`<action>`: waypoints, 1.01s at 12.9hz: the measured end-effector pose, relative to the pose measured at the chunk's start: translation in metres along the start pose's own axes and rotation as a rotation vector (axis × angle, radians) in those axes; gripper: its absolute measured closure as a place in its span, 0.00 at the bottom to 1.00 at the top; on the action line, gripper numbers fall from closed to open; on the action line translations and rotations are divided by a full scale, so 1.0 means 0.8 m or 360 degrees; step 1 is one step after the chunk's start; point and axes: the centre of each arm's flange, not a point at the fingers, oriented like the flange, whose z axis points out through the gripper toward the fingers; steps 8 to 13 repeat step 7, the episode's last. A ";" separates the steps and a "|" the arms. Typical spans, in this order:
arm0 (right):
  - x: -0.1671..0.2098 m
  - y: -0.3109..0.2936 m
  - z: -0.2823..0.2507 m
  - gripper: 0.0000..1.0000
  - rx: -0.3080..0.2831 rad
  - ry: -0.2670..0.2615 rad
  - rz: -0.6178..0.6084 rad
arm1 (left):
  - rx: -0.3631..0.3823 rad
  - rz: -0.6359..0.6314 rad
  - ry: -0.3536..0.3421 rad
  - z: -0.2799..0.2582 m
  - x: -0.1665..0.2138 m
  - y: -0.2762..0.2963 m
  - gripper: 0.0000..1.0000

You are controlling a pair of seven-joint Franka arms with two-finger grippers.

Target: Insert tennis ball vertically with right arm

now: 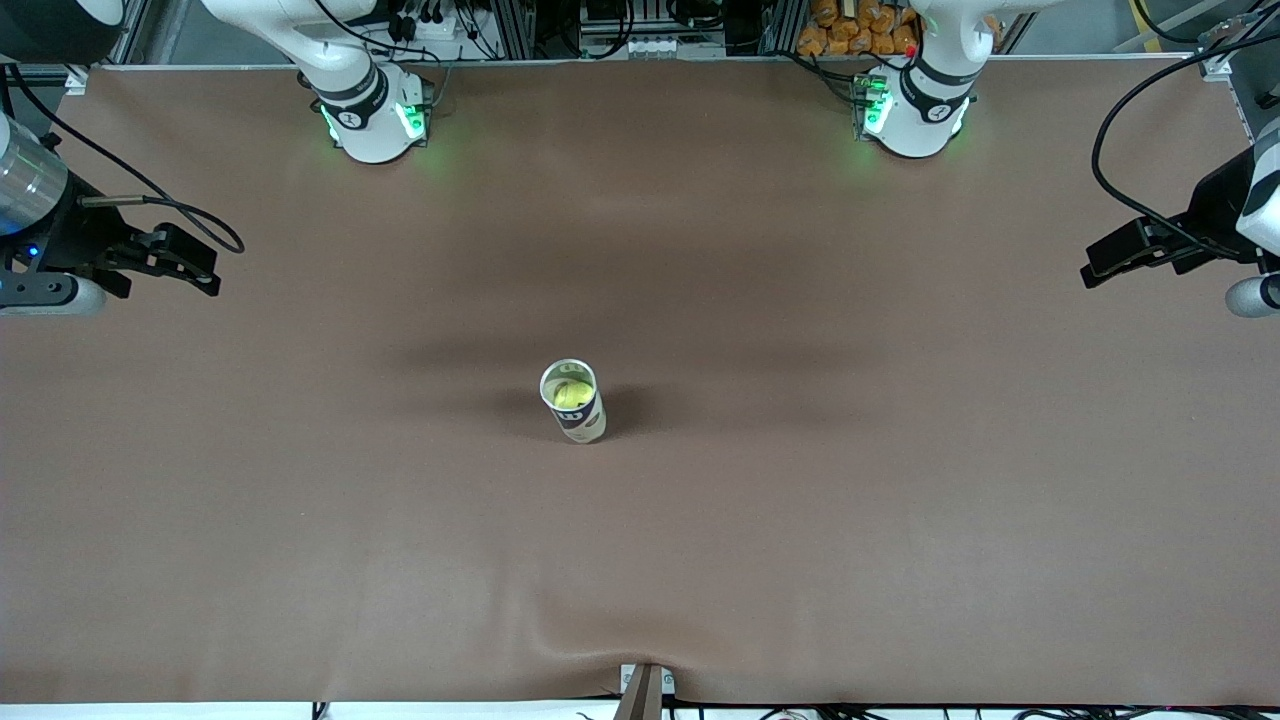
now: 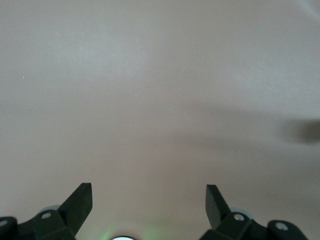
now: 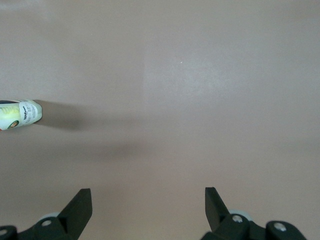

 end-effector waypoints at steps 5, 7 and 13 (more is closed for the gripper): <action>0.000 0.000 0.000 0.00 0.0000 0.0000 0.0000 | 0.0006 0.0008 -0.0034 0.012 0.004 -0.002 0.00; 0.000 0.000 0.000 0.00 0.0000 0.0000 -0.0001 | 0.0006 0.0067 -0.0035 0.012 0.003 0.004 0.00; 0.000 0.000 0.000 0.00 0.0000 0.0000 -0.0001 | 0.0006 0.0067 -0.0035 0.012 0.003 0.004 0.00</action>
